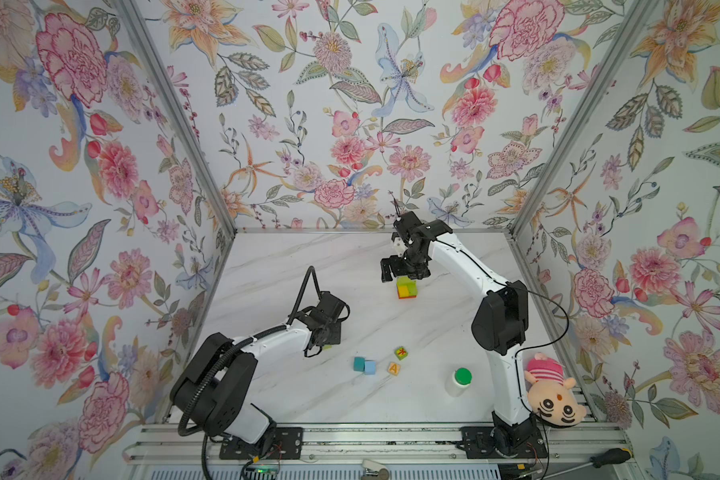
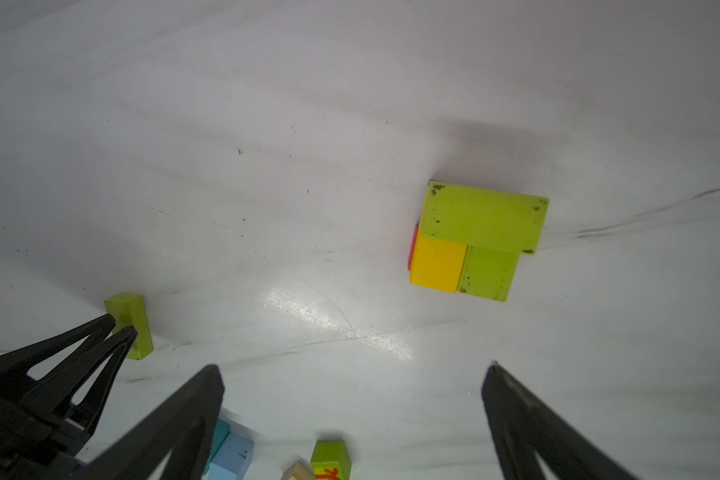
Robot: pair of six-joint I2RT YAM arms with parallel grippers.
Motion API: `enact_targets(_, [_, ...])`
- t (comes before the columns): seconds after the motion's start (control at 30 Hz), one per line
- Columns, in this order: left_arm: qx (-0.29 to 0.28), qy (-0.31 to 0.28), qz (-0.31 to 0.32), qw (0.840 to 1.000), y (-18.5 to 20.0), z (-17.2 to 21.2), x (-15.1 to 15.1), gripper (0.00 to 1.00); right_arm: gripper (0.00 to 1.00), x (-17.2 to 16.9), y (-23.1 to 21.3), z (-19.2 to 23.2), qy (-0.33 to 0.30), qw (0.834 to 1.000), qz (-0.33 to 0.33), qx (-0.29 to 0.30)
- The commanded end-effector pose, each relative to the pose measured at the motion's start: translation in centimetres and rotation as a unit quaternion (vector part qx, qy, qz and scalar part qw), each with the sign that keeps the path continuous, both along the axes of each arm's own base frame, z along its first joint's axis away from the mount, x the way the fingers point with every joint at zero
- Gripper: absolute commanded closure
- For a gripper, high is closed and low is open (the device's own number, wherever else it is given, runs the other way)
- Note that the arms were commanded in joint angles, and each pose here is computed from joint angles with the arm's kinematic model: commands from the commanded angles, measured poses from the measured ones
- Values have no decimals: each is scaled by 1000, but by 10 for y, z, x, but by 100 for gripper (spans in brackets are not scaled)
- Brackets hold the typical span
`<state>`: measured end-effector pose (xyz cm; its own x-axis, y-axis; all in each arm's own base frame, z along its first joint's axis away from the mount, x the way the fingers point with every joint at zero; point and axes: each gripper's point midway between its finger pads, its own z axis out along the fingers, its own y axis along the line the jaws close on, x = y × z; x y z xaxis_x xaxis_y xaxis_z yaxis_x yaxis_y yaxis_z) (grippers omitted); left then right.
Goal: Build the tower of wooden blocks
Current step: 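Lower the left gripper over a long lime-green bar on the table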
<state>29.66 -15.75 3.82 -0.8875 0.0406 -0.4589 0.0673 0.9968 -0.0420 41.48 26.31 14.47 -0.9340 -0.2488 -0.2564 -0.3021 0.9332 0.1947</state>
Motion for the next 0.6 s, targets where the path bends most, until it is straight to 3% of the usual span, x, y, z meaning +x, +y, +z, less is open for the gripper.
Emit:
enact_targets(0.0, [7, 6, -20, 1000, -3, 2, 6, 74, 1, -1, -17, 27, -27, 1000, -7, -5])
enact_targets(0.23, [31, 33, -22, 999, -1, -3, 5, 65, 1, 0, -32, 35, -33, 999, -19, -5])
enact_targets(0.57, [6, -6, 28, 1000, 9, 25, 2, 49, 1, -2, -37, 25, -22, 1000, -13, -13])
